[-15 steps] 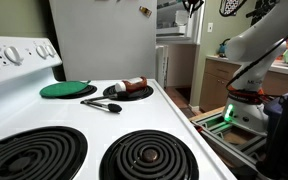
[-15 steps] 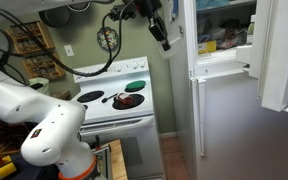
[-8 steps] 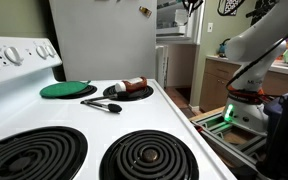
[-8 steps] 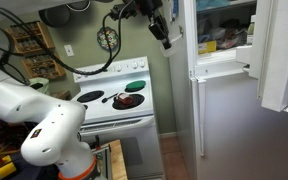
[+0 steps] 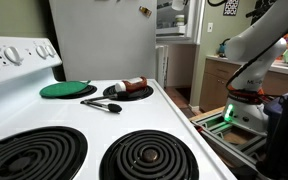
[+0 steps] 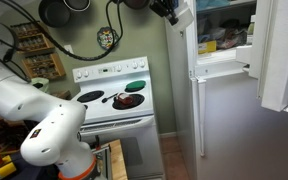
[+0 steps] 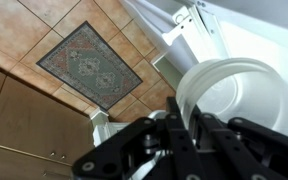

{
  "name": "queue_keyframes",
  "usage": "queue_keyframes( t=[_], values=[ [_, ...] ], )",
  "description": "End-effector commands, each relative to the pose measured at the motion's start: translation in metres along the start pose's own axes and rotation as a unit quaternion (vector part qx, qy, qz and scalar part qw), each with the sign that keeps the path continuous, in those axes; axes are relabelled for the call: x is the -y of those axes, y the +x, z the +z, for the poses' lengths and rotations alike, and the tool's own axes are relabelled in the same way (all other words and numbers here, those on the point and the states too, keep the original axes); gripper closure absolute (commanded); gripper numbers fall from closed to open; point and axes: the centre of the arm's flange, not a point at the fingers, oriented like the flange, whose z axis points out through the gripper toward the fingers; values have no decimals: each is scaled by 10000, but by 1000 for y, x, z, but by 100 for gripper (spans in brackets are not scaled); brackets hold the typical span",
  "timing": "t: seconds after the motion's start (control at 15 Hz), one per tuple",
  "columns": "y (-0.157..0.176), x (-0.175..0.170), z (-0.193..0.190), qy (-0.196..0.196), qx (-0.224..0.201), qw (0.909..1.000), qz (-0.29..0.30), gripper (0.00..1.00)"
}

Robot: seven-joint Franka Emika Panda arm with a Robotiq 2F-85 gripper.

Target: Put the lunchbox in the fridge and then close the top fridge door

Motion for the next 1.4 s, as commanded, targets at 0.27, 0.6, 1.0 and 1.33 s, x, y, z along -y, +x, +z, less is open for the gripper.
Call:
queue_keyframes(
  t=[0.27, 0.6, 1.0, 1.33],
  values=[
    [1, 3, -1, 22, -13, 10000, 14, 89],
    [13, 17, -16, 720, -517, 9946, 531, 97],
    [35, 38, -28, 1715, -1171, 9624, 1751, 97],
    [42, 34, -26, 1743, -1073, 9631, 1748, 89]
  ],
)
